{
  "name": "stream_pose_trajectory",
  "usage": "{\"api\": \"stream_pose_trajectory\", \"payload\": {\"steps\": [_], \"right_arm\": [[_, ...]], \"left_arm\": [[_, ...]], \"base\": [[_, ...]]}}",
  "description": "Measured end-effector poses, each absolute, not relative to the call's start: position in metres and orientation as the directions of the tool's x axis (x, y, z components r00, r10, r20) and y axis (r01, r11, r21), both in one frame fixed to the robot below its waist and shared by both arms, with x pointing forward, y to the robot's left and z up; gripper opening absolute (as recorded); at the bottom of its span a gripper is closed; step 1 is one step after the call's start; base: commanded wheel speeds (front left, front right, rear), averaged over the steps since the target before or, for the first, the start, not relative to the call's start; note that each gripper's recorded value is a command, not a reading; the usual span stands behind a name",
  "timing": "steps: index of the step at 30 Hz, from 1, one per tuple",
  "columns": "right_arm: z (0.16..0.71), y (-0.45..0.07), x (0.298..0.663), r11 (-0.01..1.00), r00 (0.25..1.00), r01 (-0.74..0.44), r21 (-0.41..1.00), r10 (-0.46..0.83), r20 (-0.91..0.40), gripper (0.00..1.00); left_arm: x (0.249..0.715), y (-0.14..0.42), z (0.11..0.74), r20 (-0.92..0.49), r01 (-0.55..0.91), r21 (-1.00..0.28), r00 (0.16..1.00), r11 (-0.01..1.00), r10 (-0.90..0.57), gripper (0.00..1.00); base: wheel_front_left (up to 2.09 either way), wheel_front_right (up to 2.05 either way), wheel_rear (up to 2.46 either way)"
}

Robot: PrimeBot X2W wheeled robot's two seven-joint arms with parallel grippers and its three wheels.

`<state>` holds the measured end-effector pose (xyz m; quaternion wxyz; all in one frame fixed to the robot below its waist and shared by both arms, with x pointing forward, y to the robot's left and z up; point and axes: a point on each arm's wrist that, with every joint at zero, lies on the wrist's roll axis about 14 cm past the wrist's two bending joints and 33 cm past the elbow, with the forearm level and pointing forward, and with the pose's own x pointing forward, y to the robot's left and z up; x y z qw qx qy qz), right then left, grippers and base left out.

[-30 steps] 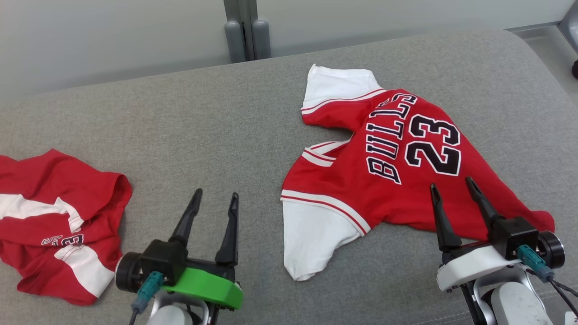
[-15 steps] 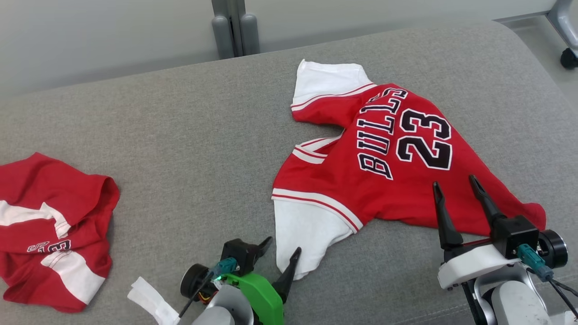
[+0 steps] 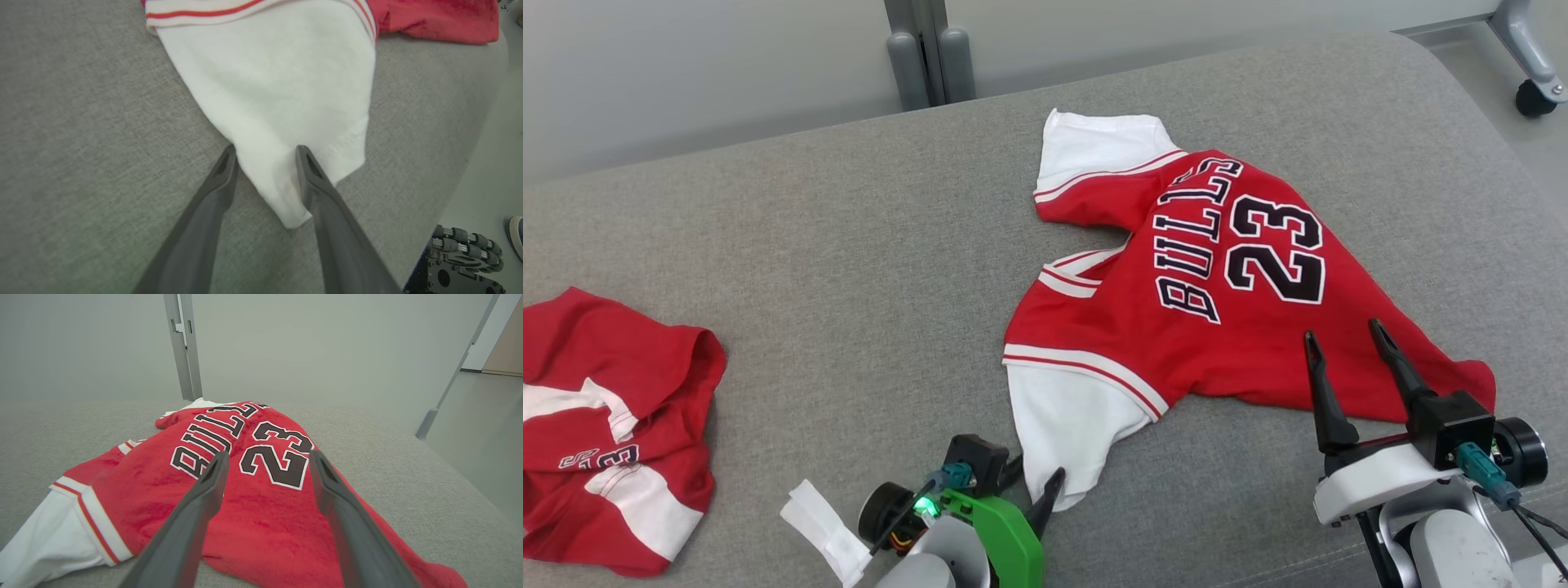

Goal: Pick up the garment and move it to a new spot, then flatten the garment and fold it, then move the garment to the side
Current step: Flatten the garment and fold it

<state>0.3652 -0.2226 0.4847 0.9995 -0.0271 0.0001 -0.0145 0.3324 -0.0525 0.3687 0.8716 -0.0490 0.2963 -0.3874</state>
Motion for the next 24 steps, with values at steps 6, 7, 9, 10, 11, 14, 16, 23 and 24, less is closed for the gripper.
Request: {"api": "stream_pose_trajectory", "payload": {"steps": [6,7,9,10,11,14,16,23,24], "right_arm": [[0.484,-0.222,0.367,0.998,1.0,0.026,-0.061,-0.026,-0.001,1.0],[0.484,-0.222,0.367,0.998,1.0,0.025,-0.063,-0.025,-0.002,1.0],[0.481,-0.222,0.367,0.998,1.0,0.025,-0.062,-0.026,-0.009,1.0],[0.48,-0.222,0.367,0.998,0.999,0.028,-0.061,-0.029,-0.014,1.0],[0.478,-0.223,0.366,0.998,0.999,0.031,-0.061,-0.032,-0.021,1.0],[0.468,-0.228,0.364,0.997,0.997,0.05,-0.054,-0.052,-0.052,1.0],[0.454,-0.235,0.359,0.996,0.992,0.076,-0.042,-0.079,-0.096,1.0],[0.403,-0.267,0.332,0.976,0.943,0.217,0.013,-0.206,-0.263,1.0],[0.396,-0.268,0.329,0.972,0.934,0.234,0.037,-0.214,-0.286,1.0]], "left_arm": [[0.33,-0.054,0.375,-0.443,0.652,-0.333,0.53,0.681,-0.723,0.0],[0.333,-0.053,0.377,-0.427,0.646,-0.335,0.545,0.686,-0.722,0.0],[0.347,-0.046,0.387,-0.373,0.619,-0.338,0.603,0.709,-0.705,0.0],[0.354,-0.043,0.392,-0.345,0.605,-0.337,0.634,0.722,-0.692,0.0],[0.365,-0.037,0.4,-0.308,0.58,-0.339,0.676,0.741,-0.669,0.0],[0.384,-0.025,0.416,-0.234,0.528,-0.348,0.751,0.774,-0.618,0.0],[0.394,-0.016,0.424,-0.2,0.495,-0.351,0.789,0.794,-0.581,0.0],[0.42,0.015,0.449,-0.114,0.393,-0.367,0.881,0.843,-0.46,0.0],[0.421,0.017,0.45,-0.108,0.388,-0.367,0.885,0.846,-0.453,0.0]], "base": [[0.0,0.0,0.0],[0.0,0.0,0.0],[0.0,0.0,0.0],[0.0,0.0,0.0],[0.0,0.0,0.0],[0.0,0.0,0.0],[0.0,0.0,0.0],[0.0,0.0,0.0],[0.0,0.0,0.0]]}}
